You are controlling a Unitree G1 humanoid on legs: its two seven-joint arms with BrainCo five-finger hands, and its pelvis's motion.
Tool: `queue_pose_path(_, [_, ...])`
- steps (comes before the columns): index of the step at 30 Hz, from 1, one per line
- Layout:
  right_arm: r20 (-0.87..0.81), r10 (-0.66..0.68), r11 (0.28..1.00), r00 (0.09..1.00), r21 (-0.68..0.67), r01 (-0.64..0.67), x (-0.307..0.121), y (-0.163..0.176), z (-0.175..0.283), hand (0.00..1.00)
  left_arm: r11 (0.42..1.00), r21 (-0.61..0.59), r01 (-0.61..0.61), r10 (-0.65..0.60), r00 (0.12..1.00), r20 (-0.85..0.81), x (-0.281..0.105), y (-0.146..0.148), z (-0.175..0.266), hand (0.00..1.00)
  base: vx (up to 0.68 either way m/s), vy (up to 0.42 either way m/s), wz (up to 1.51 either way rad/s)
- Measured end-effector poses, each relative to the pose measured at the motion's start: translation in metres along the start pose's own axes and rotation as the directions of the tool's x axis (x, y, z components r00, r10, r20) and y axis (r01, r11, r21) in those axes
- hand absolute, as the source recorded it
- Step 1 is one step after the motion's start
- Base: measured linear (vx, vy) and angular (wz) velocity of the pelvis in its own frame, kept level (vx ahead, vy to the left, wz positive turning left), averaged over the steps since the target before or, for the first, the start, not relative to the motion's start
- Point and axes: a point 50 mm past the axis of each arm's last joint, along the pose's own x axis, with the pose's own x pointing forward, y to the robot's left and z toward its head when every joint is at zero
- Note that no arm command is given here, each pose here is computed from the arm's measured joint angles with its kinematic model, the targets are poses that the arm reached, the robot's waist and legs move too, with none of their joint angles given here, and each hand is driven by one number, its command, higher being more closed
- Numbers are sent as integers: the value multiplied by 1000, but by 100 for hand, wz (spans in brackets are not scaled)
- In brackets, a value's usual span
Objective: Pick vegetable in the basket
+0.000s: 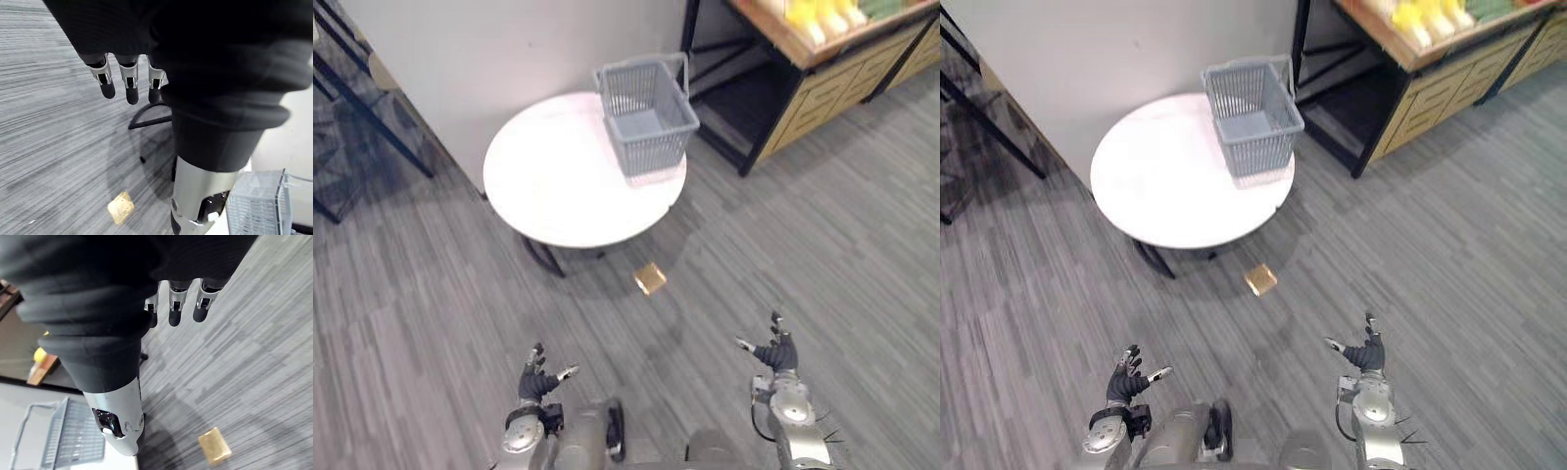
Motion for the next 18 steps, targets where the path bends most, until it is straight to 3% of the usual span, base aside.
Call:
queue_pose_path(7, [32, 0, 997, 999, -73, 3, 6, -12, 6, 0, 1000, 10, 0, 1, 998, -55, 5, -4, -9, 0, 565, -163, 44])
queue_pose_path(13, [208, -11, 999, 978, -31, 18, 3, -13, 47, 0, 1000, 1, 13, -12, 996, -83, -1, -13, -19, 0, 530, -225, 48])
queue_pose_path(18, [318, 0, 999, 948, -50, 17, 4, -11, 70, 0, 1000, 9, 15, -13, 993, -121, -9, -13, -31, 0, 335, -58, -7])
